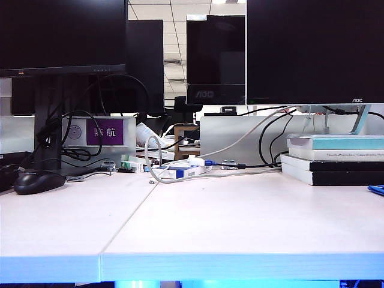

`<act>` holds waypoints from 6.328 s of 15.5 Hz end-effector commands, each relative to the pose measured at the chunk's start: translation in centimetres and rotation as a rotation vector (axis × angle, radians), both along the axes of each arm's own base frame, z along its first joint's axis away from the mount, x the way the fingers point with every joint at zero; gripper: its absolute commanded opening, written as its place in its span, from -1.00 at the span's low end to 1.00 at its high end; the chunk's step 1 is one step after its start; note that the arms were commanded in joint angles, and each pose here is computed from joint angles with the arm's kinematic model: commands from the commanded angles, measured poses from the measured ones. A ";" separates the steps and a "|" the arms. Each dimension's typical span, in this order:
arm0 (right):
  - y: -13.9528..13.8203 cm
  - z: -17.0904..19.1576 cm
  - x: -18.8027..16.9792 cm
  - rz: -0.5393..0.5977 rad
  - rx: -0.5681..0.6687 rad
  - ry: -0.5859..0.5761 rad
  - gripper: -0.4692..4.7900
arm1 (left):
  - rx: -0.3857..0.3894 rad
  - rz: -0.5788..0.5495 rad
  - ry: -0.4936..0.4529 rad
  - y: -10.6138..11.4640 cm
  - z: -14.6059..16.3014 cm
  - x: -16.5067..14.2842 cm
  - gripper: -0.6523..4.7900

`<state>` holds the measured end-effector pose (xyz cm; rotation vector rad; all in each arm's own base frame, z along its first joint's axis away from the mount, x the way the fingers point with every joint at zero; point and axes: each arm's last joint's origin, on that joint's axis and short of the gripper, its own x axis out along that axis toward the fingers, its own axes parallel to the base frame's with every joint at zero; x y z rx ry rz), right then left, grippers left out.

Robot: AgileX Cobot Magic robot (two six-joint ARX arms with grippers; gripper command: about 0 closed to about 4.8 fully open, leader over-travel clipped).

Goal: Wipe the table from right to left using the rag.

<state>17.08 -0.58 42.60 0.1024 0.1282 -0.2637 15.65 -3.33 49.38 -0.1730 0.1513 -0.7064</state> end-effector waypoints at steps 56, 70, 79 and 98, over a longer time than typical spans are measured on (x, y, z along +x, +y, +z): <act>-9.2 -25.1 18.4 0.011 0.004 1.198 0.19 | 0.453 -0.271 0.083 -9.7 -1.6 -0.8 -0.78; -8.9 -25.5 17.4 0.146 -0.085 1.353 -0.84 | 0.453 -0.271 0.084 -9.7 -1.6 -0.8 -0.78; -8.5 -25.6 16.9 0.090 0.007 1.386 -0.84 | 0.444 -0.296 0.086 -9.8 -1.6 -0.9 -0.78; 0.7 -25.7 17.8 0.227 0.182 1.358 -0.84 | 0.445 -0.296 0.087 -9.7 -1.6 -0.9 -0.78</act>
